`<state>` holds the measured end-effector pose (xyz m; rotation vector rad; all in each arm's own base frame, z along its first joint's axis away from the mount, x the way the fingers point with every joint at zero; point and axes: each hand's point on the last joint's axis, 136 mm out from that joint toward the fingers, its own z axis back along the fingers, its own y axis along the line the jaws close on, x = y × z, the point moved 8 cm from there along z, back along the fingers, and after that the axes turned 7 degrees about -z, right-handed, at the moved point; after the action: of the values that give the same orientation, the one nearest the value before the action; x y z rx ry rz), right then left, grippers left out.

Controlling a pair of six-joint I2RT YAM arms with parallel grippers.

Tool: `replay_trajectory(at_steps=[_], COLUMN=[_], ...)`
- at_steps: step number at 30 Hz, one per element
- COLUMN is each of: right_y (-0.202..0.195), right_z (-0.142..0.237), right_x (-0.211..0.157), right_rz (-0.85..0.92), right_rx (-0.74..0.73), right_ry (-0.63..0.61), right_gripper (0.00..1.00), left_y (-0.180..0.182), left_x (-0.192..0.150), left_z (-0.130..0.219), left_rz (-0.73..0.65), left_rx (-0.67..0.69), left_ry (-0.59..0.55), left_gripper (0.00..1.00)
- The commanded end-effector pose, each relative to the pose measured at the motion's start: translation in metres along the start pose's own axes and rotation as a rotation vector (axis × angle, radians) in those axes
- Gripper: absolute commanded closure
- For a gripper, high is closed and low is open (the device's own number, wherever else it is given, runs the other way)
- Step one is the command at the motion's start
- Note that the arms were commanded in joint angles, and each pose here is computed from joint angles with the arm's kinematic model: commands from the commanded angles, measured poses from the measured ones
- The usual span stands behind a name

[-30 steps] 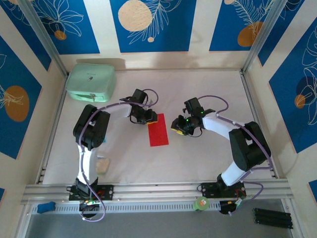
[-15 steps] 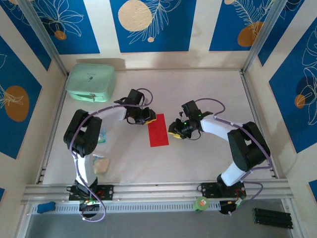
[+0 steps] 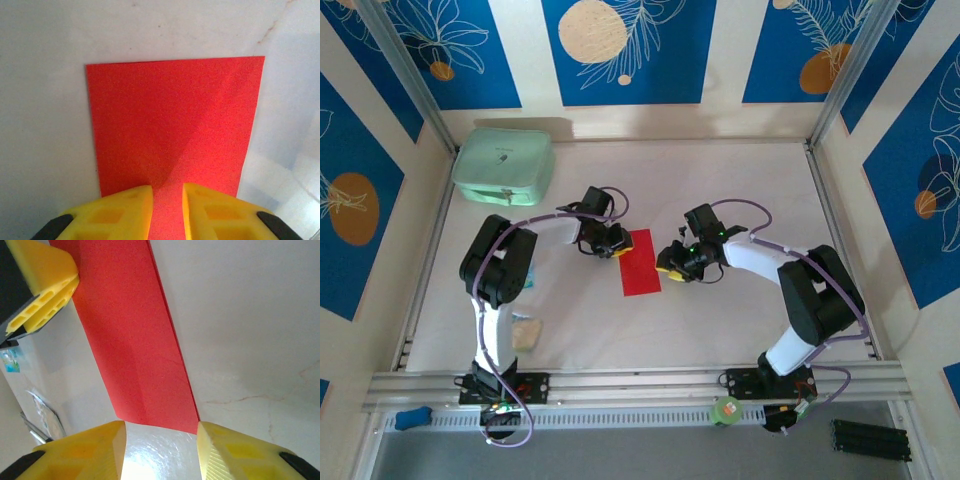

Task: Fold a paper plane with a square sheet of paper (pick it up from the middle)
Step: Fold the triangle a second time at the center of the table.

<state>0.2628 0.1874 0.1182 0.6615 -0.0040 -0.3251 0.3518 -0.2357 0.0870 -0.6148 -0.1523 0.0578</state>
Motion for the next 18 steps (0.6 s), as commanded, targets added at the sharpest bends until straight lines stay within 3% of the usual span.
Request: replay_trajectory(at_steps=[1, 18], right_y=[-0.007, -0.012], right_z=[-0.008, -0.027], right_x=[-0.013, -0.023], right_rz=[-0.026, -0.013], right_rx=[-0.012, -0.081], right_ry=[0.097, 0.165], right_gripper=[0.58, 0.62], left_y=[0.029, 0.036], left_x=[-0.018, -0.022], left_z=[-0.015, -0.018], left_rz=[0.063, 0.072], left_rx=[0.119, 0.151], left_ry=[0.059, 0.080], left_gripper=[0.74, 0.75])
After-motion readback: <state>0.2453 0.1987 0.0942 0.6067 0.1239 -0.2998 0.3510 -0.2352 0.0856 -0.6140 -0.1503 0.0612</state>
